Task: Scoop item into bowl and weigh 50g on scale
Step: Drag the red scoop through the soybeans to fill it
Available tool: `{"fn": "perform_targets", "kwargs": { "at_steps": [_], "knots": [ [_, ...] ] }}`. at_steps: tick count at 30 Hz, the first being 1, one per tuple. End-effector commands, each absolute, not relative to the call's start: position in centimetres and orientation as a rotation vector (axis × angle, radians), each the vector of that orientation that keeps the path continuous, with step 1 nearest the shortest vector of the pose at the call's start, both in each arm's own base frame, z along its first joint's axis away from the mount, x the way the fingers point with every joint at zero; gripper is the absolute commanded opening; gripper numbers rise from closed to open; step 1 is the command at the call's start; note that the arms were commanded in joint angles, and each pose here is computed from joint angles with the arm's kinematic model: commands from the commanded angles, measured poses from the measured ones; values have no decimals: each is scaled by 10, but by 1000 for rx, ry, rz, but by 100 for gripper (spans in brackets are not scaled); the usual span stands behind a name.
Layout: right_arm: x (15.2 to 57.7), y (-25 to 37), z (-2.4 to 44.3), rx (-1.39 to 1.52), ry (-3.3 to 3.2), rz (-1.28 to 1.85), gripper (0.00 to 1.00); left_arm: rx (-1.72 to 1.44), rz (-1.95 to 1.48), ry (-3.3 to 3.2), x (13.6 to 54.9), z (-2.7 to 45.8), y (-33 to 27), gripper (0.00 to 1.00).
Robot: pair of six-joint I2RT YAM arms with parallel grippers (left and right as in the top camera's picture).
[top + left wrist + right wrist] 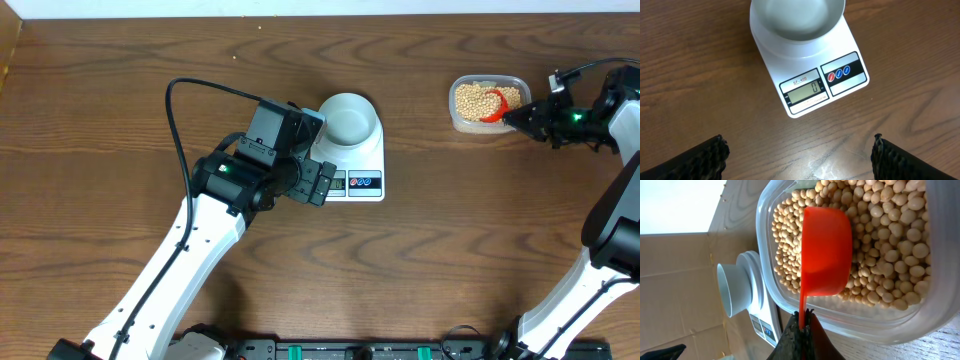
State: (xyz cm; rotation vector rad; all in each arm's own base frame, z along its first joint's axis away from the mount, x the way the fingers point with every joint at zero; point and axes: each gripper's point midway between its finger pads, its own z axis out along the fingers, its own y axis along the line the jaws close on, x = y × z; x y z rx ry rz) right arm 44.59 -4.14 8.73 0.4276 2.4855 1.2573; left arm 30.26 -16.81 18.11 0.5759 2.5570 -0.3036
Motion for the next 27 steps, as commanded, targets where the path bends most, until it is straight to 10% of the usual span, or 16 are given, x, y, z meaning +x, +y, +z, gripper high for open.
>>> {"fn": "perform_targets", "kwargs": {
  "at_steps": [1, 27],
  "knots": [
    [445, -39, 92, 384, 2450, 1300, 1, 569, -287, 2567, 303, 177, -165, 93],
    [444, -45, 95, 406, 2426, 1321, 1, 569, -287, 2567, 303, 177, -165, 93]
  ]
}}
